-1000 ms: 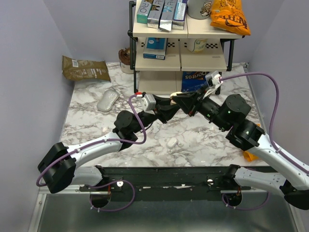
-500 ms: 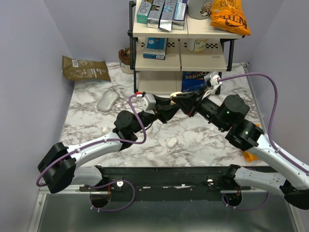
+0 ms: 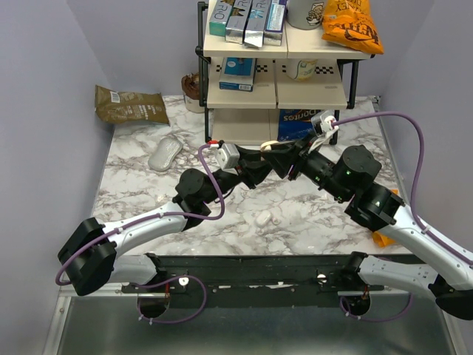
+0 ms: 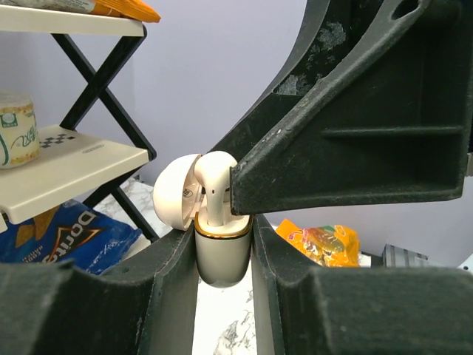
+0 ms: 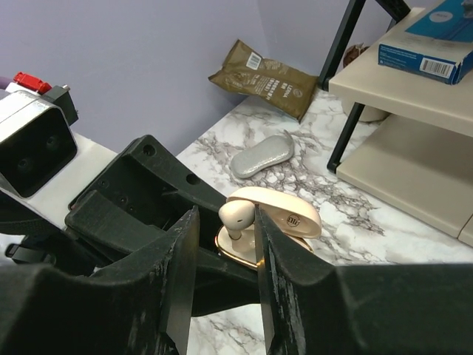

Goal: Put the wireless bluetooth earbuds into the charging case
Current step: Insert the left earbud into the left side groove of the charging case.

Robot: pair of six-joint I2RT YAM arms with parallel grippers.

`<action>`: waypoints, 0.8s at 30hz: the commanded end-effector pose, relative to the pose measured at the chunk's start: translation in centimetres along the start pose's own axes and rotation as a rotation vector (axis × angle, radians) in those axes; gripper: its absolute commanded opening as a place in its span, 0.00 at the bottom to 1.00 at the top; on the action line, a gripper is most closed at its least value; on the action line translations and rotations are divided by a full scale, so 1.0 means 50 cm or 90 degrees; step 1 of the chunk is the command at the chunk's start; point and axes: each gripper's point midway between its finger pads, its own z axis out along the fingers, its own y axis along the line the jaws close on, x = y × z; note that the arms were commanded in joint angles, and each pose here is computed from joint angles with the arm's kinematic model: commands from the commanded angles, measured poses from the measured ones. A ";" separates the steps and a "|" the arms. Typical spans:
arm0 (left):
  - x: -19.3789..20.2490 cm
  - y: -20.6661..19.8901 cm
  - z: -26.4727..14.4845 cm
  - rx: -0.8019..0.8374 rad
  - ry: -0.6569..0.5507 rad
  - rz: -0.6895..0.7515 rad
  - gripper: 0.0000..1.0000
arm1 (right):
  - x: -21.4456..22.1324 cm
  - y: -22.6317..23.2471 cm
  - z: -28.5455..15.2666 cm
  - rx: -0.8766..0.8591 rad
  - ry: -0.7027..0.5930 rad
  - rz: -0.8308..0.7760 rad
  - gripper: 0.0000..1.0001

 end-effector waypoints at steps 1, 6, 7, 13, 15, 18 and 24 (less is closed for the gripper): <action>-0.048 -0.005 0.005 0.006 -0.044 0.014 0.00 | -0.016 -0.013 -0.004 0.033 -0.003 0.000 0.46; -0.046 -0.004 0.004 0.005 -0.043 0.014 0.00 | -0.019 -0.019 -0.005 0.045 -0.004 0.001 0.50; -0.047 -0.004 0.004 0.004 -0.045 0.014 0.00 | -0.022 -0.020 -0.005 0.047 -0.007 0.001 0.50; -0.049 -0.004 0.004 0.005 -0.048 0.013 0.00 | -0.021 -0.024 -0.007 0.055 -0.006 0.000 0.51; -0.046 -0.004 0.005 0.005 -0.046 0.012 0.00 | -0.024 -0.024 -0.008 0.055 -0.008 0.000 0.51; -0.039 -0.001 0.002 0.001 -0.040 0.011 0.00 | -0.054 -0.022 -0.022 0.057 -0.033 0.000 0.53; -0.031 -0.010 -0.027 0.011 -0.033 0.014 0.00 | -0.113 -0.077 -0.063 0.167 -0.065 -0.031 0.53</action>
